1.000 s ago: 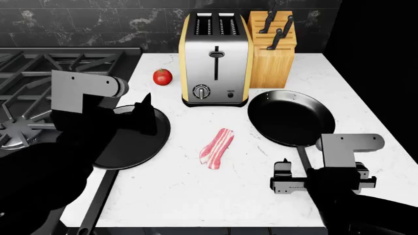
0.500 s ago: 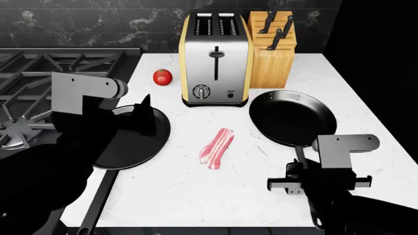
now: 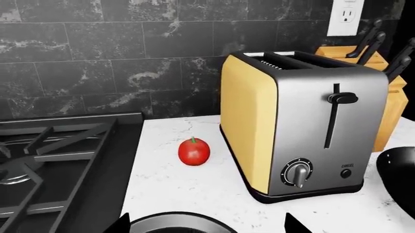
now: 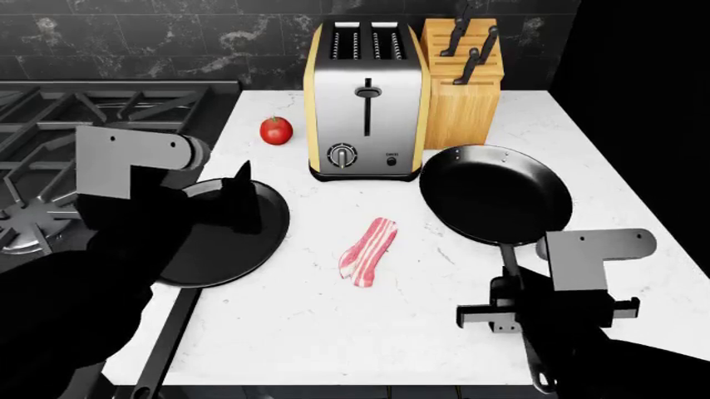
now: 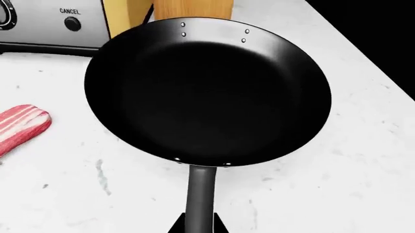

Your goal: Place both pans onto different burners. Then place the tomato and the bacon on different pans.

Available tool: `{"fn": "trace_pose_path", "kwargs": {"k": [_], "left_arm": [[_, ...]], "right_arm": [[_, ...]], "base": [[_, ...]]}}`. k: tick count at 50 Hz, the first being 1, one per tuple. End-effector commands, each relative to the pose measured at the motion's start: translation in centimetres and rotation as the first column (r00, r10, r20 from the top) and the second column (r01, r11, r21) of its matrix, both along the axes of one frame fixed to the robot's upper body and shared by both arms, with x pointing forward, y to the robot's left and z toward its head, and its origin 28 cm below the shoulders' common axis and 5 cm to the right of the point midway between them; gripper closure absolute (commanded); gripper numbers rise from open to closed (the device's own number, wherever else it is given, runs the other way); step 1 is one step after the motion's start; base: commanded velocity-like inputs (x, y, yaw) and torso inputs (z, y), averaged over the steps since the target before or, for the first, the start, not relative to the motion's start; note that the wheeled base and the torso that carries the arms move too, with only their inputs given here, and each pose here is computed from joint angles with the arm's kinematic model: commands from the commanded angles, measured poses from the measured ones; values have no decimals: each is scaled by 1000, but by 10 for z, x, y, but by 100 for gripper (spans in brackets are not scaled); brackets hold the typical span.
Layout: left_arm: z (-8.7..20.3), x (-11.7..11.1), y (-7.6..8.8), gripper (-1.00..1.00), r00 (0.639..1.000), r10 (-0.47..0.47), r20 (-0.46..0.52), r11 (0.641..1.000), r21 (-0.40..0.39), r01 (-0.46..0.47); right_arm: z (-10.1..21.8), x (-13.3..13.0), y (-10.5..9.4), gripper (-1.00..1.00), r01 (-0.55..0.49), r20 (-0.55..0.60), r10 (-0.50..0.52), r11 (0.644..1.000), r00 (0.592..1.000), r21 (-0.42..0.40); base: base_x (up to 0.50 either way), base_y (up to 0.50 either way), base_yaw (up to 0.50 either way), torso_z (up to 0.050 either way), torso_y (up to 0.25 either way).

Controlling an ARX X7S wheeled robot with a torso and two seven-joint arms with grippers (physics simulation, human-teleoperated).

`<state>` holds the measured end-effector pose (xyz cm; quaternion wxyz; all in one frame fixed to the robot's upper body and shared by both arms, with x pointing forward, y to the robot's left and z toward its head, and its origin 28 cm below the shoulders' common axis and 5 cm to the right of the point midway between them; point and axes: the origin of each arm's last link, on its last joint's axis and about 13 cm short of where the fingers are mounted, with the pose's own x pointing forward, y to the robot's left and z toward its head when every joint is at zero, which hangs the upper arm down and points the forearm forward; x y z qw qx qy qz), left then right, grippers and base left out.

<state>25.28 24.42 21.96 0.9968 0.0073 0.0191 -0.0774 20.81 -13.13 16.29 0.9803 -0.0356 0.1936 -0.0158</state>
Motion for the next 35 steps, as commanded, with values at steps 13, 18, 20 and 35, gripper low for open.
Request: {"fn": "trace_pose_path", "kwargs": {"k": [13, 18, 20, 35], "left_arm": [[10, -26, 2, -100, 1000, 14, -4, 1000, 14, -14], [17, -32, 0, -100, 998, -5, -70, 999, 46, 8], [20, -36, 0, -100, 995, 1, -96, 998, 64, 5], [-2, -66, 2, -100, 966, 108, -235, 994, 45, -100]], "right_arm": [[19, -8, -7, 100, 59, 142, -60, 998, 988, 10], [23, -10, -7, 100, 62, 157, -63, 998, 986, 14], [23, -10, -8, 100, 62, 162, -64, 998, 985, 17], [28, -10, -13, 100, 68, 186, -72, 997, 980, 27]], "base": [[0, 0, 0, 0, 1], [0, 0, 0, 0, 2], [0, 0, 0, 0, 0], [0, 0, 0, 0, 1]]}}
